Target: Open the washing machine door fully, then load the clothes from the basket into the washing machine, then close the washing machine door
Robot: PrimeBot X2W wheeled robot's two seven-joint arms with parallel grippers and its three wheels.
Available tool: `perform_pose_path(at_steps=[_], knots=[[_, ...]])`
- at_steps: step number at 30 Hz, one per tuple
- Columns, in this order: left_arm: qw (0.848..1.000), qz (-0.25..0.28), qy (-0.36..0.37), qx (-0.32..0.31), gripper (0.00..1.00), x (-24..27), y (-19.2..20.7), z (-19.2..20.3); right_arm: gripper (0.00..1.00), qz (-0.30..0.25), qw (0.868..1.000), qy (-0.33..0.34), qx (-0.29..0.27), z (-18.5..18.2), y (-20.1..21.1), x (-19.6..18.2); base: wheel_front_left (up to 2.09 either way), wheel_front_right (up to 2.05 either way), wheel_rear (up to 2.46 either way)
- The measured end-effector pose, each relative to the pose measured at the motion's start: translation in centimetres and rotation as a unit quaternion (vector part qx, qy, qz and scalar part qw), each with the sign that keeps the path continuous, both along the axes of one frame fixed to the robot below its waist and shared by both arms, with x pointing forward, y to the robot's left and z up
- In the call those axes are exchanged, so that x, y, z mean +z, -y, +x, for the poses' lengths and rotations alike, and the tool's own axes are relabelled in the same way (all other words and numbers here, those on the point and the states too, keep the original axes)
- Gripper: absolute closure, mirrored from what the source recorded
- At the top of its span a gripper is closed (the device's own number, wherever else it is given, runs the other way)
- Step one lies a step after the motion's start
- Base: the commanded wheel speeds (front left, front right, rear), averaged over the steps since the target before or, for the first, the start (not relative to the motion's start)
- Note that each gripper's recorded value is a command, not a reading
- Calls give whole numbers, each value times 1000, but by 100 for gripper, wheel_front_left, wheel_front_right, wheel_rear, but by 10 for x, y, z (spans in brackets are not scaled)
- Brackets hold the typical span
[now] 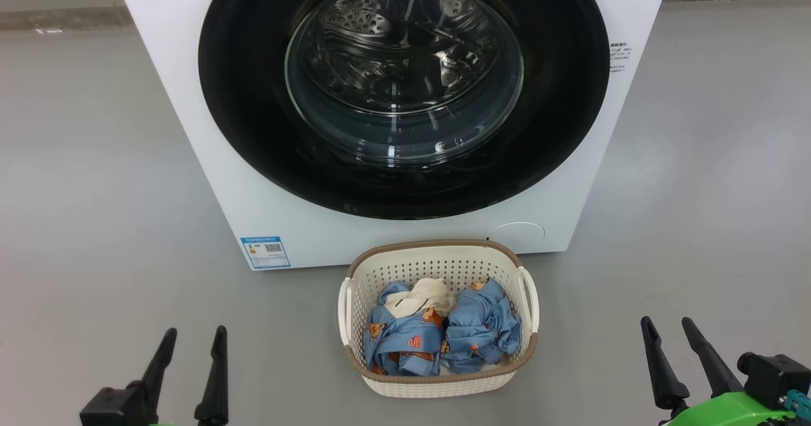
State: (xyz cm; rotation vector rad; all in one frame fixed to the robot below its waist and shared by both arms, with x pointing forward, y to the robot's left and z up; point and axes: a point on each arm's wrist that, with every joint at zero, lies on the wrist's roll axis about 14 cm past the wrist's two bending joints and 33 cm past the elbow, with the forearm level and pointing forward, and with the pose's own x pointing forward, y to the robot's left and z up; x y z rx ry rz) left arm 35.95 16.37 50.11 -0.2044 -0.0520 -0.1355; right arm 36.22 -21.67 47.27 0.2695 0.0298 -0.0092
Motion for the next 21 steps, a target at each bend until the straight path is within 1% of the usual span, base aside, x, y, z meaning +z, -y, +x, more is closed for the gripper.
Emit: perform_pose_path(at_steps=[21], knots=[[1000, 6, -15, 5, 0, -10, -4, -1, 0, -10, 1000, -4, 2, 0, -1, -2, 0, 0, 0]])
